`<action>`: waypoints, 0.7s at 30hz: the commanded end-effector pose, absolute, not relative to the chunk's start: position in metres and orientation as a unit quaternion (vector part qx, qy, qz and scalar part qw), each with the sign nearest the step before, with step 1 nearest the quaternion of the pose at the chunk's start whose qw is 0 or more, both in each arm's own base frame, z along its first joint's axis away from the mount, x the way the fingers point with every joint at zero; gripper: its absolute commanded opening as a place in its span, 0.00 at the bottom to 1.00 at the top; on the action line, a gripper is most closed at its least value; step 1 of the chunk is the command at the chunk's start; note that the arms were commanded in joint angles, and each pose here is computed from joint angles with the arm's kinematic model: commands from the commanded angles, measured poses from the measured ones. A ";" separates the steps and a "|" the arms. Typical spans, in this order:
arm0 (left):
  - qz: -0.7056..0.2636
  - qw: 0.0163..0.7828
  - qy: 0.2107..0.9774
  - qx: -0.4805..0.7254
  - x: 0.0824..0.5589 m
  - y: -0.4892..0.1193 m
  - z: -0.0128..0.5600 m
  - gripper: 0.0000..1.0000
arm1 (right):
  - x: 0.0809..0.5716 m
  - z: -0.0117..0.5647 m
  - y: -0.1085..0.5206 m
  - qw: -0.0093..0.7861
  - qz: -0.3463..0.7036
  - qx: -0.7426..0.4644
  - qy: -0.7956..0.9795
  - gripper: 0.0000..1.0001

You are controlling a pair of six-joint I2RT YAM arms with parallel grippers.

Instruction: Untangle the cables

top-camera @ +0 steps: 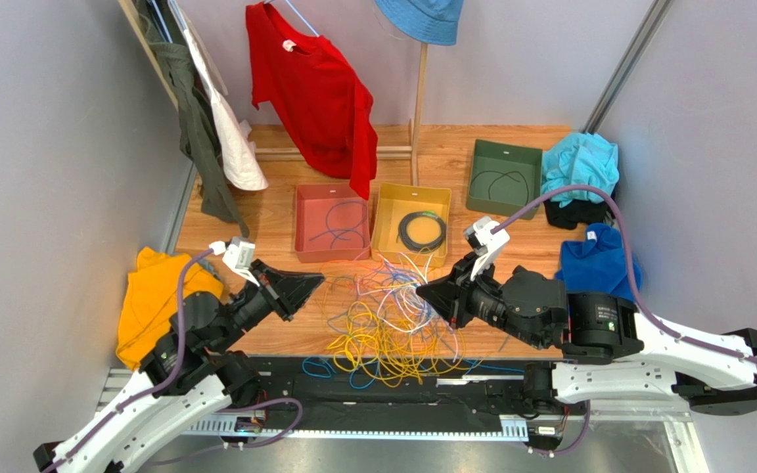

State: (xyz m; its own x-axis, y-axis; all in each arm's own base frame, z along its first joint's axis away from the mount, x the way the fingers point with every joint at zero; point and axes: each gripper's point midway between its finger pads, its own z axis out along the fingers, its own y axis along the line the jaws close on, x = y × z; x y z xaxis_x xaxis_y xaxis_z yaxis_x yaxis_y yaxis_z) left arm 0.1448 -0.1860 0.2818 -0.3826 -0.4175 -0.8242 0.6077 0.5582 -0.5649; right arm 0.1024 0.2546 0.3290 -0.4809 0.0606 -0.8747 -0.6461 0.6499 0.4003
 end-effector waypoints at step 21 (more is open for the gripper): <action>-0.329 0.389 0.860 -0.031 0.137 -0.161 0.163 0.16 | 0.110 0.324 0.244 0.489 0.355 -0.173 0.778 0.00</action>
